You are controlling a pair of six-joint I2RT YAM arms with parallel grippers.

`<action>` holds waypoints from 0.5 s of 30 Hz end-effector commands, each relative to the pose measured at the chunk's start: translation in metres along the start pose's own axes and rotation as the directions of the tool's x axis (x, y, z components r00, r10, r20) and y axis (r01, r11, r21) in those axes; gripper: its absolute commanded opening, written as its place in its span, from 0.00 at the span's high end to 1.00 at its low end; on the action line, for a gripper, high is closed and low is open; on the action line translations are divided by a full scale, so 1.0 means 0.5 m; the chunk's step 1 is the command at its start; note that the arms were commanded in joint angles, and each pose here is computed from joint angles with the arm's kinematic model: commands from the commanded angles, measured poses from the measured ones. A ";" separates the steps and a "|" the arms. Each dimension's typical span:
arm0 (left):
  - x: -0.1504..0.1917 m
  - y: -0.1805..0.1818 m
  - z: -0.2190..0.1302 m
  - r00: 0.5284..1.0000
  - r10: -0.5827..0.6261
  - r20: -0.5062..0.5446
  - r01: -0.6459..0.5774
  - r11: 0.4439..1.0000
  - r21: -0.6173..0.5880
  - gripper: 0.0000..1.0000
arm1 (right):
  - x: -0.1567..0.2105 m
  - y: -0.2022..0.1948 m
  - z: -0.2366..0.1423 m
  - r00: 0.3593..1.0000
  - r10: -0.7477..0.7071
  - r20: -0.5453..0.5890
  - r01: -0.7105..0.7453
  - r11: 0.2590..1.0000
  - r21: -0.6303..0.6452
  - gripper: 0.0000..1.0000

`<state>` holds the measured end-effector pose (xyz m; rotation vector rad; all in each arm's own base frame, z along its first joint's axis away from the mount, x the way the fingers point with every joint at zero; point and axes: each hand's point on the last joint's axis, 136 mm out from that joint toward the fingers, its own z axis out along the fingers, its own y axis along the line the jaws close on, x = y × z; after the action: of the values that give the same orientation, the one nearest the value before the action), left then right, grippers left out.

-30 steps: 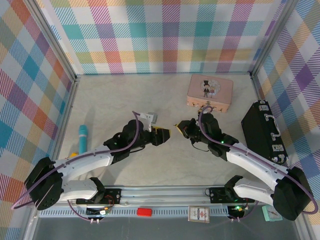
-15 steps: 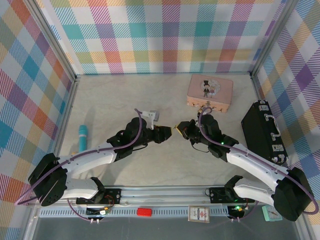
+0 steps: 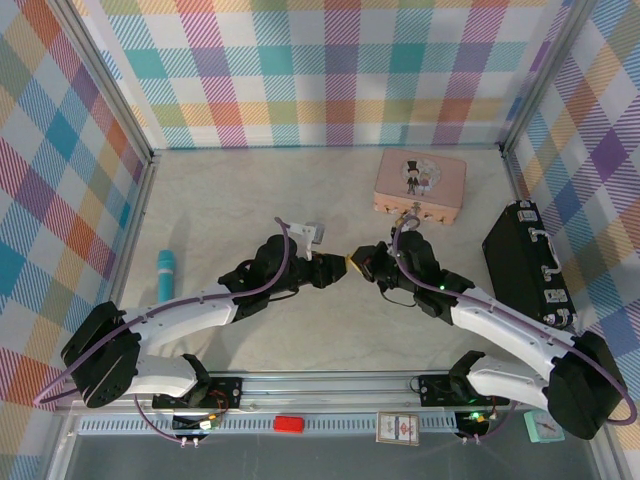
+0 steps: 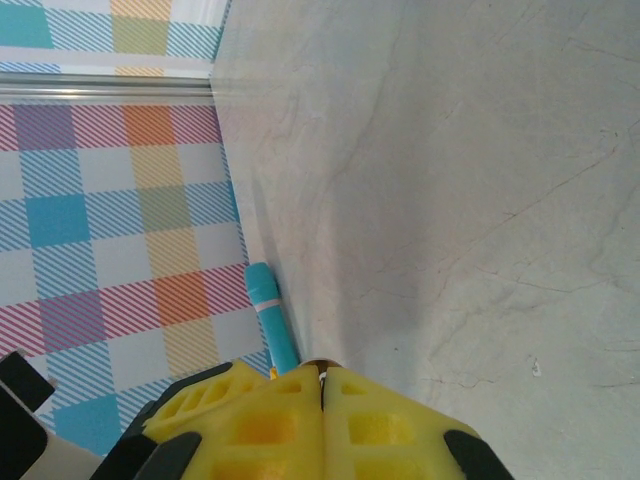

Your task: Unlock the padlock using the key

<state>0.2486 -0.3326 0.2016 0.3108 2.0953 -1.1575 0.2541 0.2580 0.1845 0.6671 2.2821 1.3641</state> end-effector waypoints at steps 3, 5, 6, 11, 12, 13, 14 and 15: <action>-0.020 -0.037 0.004 1.000 0.011 0.021 -0.012 0.998 0.055 0.64 | 0.004 0.026 0.004 1.000 -0.021 -0.001 0.021 0.999 -0.035 1.00; -0.020 -0.037 0.005 1.000 0.010 0.020 -0.011 0.999 0.054 0.66 | 0.003 0.026 0.004 1.000 -0.020 0.001 0.020 0.999 -0.035 1.00; -0.019 -0.034 0.006 1.000 0.006 0.017 -0.007 0.999 0.047 0.66 | 0.003 0.027 0.004 1.000 -0.019 0.002 0.019 0.999 -0.035 1.00; -0.015 -0.023 0.010 1.000 -0.001 0.010 0.001 1.000 0.020 0.66 | 0.002 0.035 0.001 1.000 -0.023 0.006 0.023 0.999 -0.047 1.00; -0.015 -0.021 0.011 1.000 -0.001 0.009 0.000 1.000 0.016 0.66 | 0.002 0.036 0.000 1.000 -0.024 0.006 0.024 0.999 -0.047 1.00; -0.014 -0.019 0.012 1.000 -0.001 0.008 0.001 1.000 0.012 0.66 | 0.002 0.036 0.000 1.000 -0.024 0.006 0.024 0.999 -0.048 1.00; -0.012 -0.016 0.013 1.000 -0.001 0.004 0.001 1.000 0.005 0.66 | 0.002 0.036 0.000 1.000 -0.023 0.006 0.023 0.999 -0.048 1.00; -0.012 -0.012 0.013 1.000 -0.004 0.003 0.004 1.000 -0.004 0.67 | 0.002 0.035 0.001 1.000 -0.023 0.005 0.023 0.999 -0.045 1.00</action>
<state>0.2507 -0.3349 0.1996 0.3097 2.1033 -1.1527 0.2546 0.2584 0.1817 0.6716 2.2853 1.3492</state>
